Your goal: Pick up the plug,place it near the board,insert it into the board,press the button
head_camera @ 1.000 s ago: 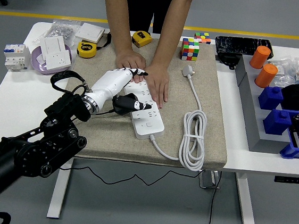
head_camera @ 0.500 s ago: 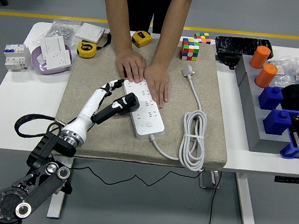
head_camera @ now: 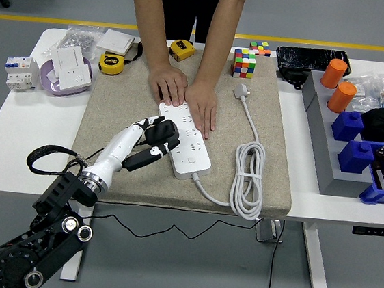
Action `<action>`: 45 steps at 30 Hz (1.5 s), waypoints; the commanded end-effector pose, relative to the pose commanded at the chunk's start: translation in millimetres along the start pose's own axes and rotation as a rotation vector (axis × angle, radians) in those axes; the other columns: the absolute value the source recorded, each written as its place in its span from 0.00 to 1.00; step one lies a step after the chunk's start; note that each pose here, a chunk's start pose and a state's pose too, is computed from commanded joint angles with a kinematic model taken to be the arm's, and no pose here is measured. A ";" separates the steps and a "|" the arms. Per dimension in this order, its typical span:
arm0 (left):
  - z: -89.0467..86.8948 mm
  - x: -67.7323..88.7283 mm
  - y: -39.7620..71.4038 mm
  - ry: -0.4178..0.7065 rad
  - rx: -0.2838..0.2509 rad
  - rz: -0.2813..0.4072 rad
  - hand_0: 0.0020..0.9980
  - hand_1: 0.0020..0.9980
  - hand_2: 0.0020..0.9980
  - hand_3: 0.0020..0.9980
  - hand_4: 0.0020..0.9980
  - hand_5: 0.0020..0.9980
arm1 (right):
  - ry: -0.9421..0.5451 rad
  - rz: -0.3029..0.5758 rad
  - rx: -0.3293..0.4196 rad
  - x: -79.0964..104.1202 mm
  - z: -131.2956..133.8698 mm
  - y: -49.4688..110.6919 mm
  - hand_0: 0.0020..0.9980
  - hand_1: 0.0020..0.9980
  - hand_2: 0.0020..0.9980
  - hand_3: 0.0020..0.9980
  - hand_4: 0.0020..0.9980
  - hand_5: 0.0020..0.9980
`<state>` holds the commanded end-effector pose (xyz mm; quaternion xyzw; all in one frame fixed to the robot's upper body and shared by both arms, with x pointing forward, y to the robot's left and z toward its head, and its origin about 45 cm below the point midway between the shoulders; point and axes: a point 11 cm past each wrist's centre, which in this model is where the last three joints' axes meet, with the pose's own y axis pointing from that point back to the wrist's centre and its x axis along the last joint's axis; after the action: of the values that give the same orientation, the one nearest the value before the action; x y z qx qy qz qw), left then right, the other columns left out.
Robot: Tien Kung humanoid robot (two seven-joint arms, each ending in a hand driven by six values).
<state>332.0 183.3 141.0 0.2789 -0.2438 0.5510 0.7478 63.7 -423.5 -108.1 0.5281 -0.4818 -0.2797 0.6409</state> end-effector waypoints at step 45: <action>25.5 -25.1 -24.5 -0.123 -0.063 -0.144 1.00 0.98 0.91 0.91 1.00 1.00 | -0.002 0.009 0.008 5.5 -3.7 0.1 0.83 0.73 0.70 0.64 0.94 0.61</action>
<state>347.1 142.6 139.0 0.3053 -0.2858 0.4698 0.7774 69.1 -426.7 -106.1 0.5282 -0.4859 -0.2755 0.6396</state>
